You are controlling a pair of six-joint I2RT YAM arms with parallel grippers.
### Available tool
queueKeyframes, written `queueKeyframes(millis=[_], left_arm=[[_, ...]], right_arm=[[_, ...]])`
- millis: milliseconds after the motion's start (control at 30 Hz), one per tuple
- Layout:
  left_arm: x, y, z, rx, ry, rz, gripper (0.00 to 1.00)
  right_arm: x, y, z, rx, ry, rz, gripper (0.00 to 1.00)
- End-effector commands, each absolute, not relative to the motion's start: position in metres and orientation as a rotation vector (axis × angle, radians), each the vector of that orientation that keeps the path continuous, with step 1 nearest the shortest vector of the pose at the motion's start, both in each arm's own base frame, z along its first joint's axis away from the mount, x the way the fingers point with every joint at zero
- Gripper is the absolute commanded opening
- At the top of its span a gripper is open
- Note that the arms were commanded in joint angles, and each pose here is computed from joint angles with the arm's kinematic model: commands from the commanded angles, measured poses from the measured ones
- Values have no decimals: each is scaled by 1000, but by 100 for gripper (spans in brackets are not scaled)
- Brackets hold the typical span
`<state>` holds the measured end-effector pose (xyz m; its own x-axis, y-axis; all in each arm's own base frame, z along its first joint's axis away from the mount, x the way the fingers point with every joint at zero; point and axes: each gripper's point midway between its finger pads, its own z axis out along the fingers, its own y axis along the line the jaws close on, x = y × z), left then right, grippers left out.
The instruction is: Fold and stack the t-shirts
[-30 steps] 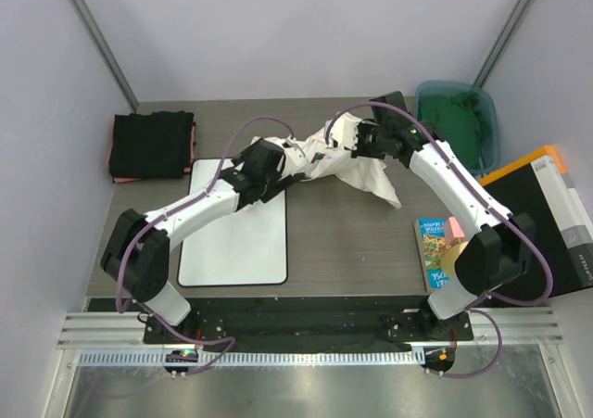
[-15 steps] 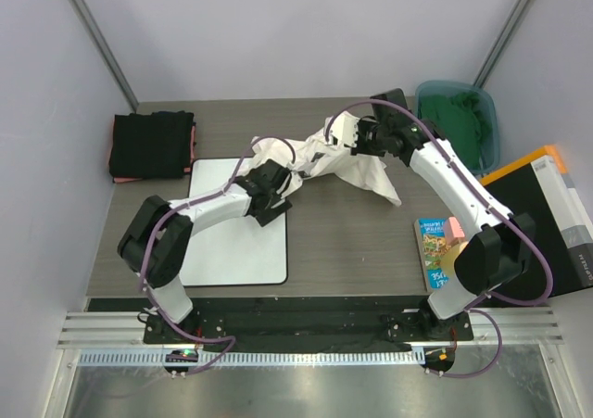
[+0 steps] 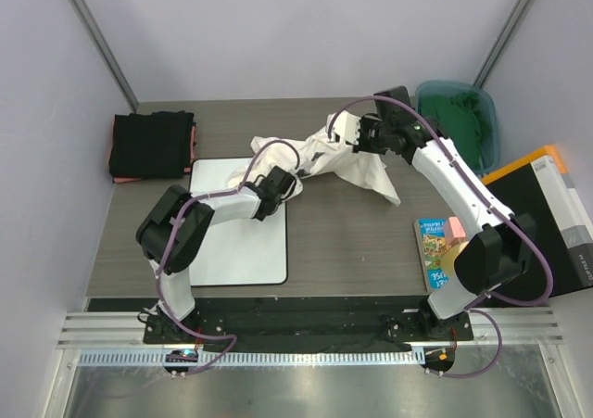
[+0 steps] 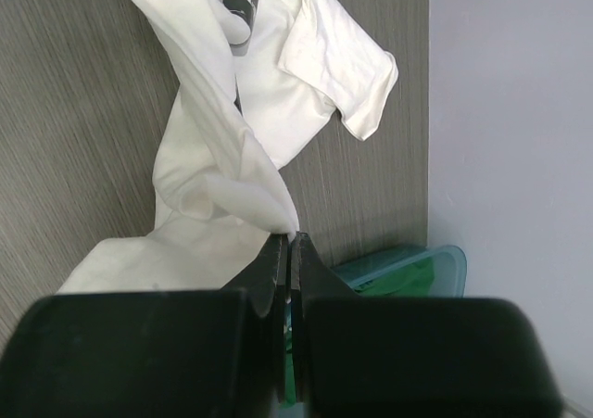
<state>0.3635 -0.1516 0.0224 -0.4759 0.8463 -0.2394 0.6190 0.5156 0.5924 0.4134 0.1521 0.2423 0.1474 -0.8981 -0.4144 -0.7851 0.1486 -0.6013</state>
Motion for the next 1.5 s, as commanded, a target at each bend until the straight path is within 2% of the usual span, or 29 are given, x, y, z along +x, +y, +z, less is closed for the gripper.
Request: queueKeyframes(millis=[0,100,300,533,900,1067,1233,1333,1467], left_arm=[[370,-157,32,1200,2214,568,0],[385,-152,80,1133,2147,571,0],[436,-117,219,836,2013,609,0],[467,-114,350,744,1705,657,0],[482,-86,430,617,1493,828,0],[479,-74,456,588,1426,877,0],[469,-82,446,695,1426,821,0],[446,-92,427,833,1421,728,0],[390,-110,405,1039,1404,510,0]], right_arm=[[423,154,275,-1604,1553,-207,1],[428,152,286,-1565,1512,-236,1],[441,151,333,-1437,1345,-355,1],[457,155,388,-1301,1182,-448,1],[457,139,489,-992,833,-720,1],[451,135,499,-989,841,-732,1],[435,136,495,-1045,811,-740,1],[420,137,489,-1082,807,-712,1],[395,138,483,-1135,770,-691,1]])
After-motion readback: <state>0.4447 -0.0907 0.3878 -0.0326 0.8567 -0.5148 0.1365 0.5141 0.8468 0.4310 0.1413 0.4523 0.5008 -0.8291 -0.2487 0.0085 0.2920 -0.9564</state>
